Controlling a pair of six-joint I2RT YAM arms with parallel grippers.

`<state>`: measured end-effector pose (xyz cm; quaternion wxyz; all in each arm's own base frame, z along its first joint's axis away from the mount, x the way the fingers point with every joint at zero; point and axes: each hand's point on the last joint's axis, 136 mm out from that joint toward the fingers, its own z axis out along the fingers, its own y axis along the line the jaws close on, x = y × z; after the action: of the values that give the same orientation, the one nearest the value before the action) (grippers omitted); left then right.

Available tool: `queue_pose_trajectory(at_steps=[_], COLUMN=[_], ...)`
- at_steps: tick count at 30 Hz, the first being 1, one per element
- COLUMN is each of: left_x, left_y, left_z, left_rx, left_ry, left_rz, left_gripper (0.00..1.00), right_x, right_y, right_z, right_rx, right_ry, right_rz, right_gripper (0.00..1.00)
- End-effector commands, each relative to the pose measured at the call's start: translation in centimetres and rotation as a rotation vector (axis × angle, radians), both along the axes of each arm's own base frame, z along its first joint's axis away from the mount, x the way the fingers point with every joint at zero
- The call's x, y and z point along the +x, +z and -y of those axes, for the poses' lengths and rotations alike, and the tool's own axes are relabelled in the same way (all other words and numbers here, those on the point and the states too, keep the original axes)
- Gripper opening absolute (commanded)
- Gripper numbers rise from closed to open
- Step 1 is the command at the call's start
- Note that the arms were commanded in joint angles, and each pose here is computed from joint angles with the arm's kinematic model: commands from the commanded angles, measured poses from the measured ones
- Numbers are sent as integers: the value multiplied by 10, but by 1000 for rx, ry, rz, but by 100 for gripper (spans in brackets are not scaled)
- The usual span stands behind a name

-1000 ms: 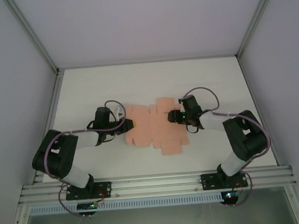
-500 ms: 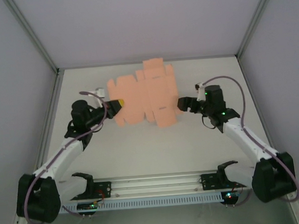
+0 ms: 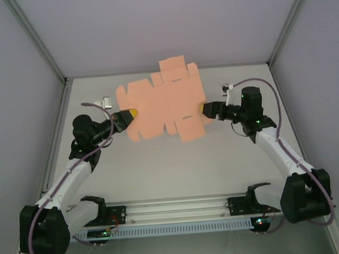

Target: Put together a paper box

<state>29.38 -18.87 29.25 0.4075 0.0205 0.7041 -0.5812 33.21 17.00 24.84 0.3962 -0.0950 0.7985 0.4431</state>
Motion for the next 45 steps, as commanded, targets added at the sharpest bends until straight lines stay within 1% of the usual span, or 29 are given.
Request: queue_pose_trajectory(at_steps=[1,3,7,8,9,10,11,12,14,16,19,21,22,23,26,28,31,33,36,39,42,45], left_x=[-10,-10,-8,-7,-6,-5,-3,0,5,10,6,-2,-5,-6,-2,3,10,14,18,22,26,30], left_y=[22,21,17,15,13,11,7,1,-17,-42,-90,-110,-117,-122,-131,-131,-129,-127,-126,-127,-125,-122], left_z=[2,1,-2,-3,-4,-6,-9,-12,-24,-47,-102,-126,-132,-134,-120,-111,-101,-97,-90,-83,-78,-69], left_rx=[-22,-18,-7,2,13,26,45,70,152,288,535,663,705,721,696,672,657,655,652,642,620,591], left_ry=[-36,-31,-4,9,18,33,55,84,166,297,548,629,647,645,575,534,490,470,431,402,384,347], left_rz=[78,81,78,76,72,67,53,32,-31,-125,-319,-400,-431,-450,-455,-439,-406,-387,-369,-361,-361,-357], left_gripper=[0,0,0,0,0,0,10,32,98,100,100,100,100,100,100,100,100,100,100,100,100,100], right_x=[-1,0,-6,-6,-6,-6,-7,-6,-5,-4,-7,-9,-10,-11,-7,-2,12,22,28,38,41,44], right_y=[30,38,49,50,50,48,45,42,31,10,-32,-58,-71,-82,-111,-125,-135,-139,-146,-143,-136,-119], right_z=[-11,-14,-23,-23,-24,-24,-23,-23,-21,-19,-16,-14,-14,-14,-7,-3,-6,-10,-25,-43,-62,-81], right_rx=[54,77,124,127,126,118,104,90,48,-14,-113,-178,-212,-240,-362,-487,-666,-820,-1053,-1236,-1366,-1424], right_ry=[98,121,199,198,192,186,181,175,153,126,102,105,112,121,124,156,206,254,365,404,458,442], right_rz=[84,112,139,142,141,139,140,138,123,71,-44,-101,-126,-143,-171,-137,-25,89,273,453,631,837], right_gripper=[43,31,10,2,0,0,0,0,0,0,0,0,0,0,0,0,0,0,0,0,0,0])
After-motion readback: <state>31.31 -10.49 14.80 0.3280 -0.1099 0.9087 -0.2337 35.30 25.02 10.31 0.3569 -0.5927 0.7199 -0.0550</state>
